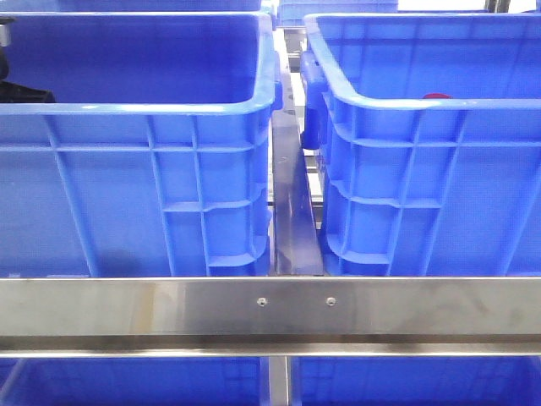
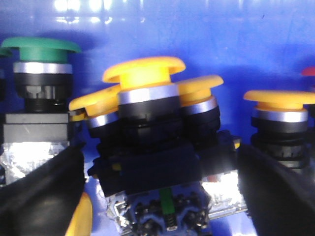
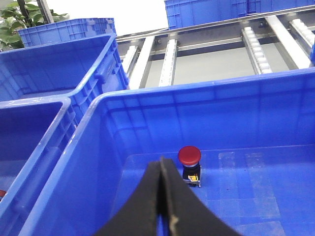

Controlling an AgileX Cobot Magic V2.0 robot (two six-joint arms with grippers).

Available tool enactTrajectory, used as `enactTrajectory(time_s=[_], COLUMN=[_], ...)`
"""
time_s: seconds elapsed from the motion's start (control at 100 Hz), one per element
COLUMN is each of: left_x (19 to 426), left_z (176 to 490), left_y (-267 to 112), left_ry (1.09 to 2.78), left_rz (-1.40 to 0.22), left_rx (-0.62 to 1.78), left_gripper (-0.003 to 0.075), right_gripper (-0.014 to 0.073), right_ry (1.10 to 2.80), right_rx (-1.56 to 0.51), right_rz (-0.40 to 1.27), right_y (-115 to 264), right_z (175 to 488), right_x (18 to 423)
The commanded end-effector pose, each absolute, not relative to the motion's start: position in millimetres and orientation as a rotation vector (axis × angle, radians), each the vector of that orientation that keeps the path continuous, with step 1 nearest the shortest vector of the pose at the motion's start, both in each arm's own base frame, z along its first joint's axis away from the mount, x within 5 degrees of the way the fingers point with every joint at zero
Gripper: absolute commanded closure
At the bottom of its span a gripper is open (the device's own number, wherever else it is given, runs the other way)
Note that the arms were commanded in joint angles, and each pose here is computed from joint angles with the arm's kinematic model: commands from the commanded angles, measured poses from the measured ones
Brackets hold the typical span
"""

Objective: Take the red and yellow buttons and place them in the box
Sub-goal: 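Lower the left gripper into the button crate and grasp a yellow-capped button, then lift the yellow button and bring it toward the right gripper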

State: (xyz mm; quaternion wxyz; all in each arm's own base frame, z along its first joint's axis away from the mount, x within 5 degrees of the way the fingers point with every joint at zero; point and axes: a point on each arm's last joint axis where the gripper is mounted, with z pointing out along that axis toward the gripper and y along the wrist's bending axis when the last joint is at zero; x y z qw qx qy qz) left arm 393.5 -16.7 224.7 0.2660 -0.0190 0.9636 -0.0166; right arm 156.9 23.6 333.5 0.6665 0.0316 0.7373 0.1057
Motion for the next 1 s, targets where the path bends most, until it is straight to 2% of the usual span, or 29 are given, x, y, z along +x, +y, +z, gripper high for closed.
enactTrajectory(time_s=[0.0, 0.09, 0.21, 0.37, 0.71, 0.99], left_x=[396, 395, 395, 391, 343, 272], left_z=[254, 254, 254, 266, 342, 397], left_y=[-16, -16, -16, -16, -33, -93], left_ry=[2.480, 2.484, 2.486, 2.459, 2.330, 2.169], left_rz=[-0.056, -0.056, -0.056, -0.058, -0.080, -0.230], left_rx=[-0.061, -0.061, -0.061, -0.060, 0.037, 0.283], left_gripper=[0.0224, 0.0349, 0.0554, 0.0741, 0.0739, 0.0739], right_gripper=[0.0662, 0.0662, 0.0662, 0.0662, 0.0662, 0.0662], right_ry=[1.626, 1.626, 1.626, 1.626, 1.626, 1.626], right_rx=[0.051, 0.051, 0.051, 0.051, 0.051, 0.051], right_rz=[0.242, 0.242, 0.242, 0.242, 0.242, 0.242], right_y=[24, 24, 24, 24, 24, 24], right_z=[345, 345, 345, 345, 345, 345], right_x=[155, 155, 155, 155, 155, 155])
